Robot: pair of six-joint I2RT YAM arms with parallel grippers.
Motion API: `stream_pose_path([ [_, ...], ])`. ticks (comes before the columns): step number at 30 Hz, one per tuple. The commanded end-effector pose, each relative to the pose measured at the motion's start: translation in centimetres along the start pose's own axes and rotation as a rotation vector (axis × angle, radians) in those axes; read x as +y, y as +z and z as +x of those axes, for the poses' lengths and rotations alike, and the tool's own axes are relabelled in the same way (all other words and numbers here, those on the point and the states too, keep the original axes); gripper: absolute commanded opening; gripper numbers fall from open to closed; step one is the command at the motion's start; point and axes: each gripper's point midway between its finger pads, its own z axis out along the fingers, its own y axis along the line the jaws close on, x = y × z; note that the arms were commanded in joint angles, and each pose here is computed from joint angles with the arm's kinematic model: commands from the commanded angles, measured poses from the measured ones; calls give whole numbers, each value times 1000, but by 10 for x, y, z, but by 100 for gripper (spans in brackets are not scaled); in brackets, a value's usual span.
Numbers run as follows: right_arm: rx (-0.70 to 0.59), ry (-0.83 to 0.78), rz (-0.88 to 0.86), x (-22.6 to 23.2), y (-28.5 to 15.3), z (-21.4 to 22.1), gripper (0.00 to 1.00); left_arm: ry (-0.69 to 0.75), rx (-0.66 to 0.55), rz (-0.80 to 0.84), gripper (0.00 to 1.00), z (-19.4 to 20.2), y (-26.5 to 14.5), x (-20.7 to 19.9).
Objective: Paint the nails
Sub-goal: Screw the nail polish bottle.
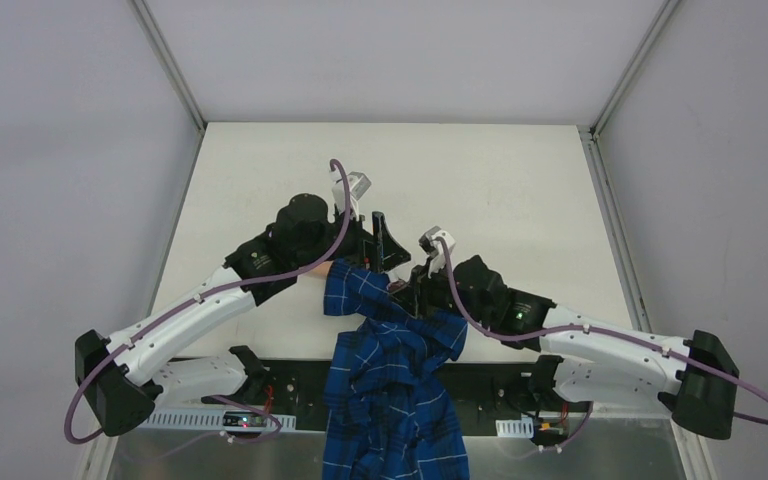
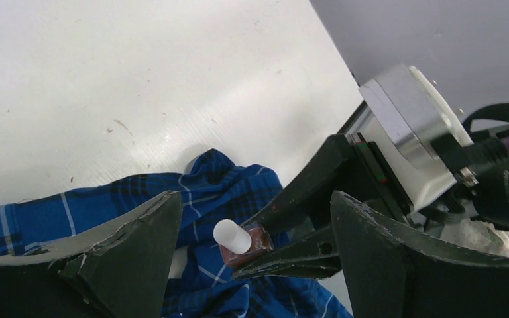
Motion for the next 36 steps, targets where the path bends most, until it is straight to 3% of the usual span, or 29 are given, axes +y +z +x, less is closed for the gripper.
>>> stream_pose_path([
  [1,-149,-28,-3,16,2,-45,0,-33,-52,-32,82,-8,1,3],
  [7,-151,-26,-7,17,3,-43,0,-62,-18,-61,68,5,9,12],
  [12,-162,-32,10,15,2,-45,0,-82,3,-78,65,15,14,14],
  [22,-181,-25,42,11,1,-48,0,-90,43,-88,49,32,22,12],
  [25,-197,-12,42,11,-2,-51,0,-91,56,-90,39,37,24,12],
  [32,-237,18,46,9,-9,-56,0,-105,65,-70,0,43,21,7],
  [36,-221,45,16,12,-11,-59,0,-87,65,-26,0,43,16,0],
])
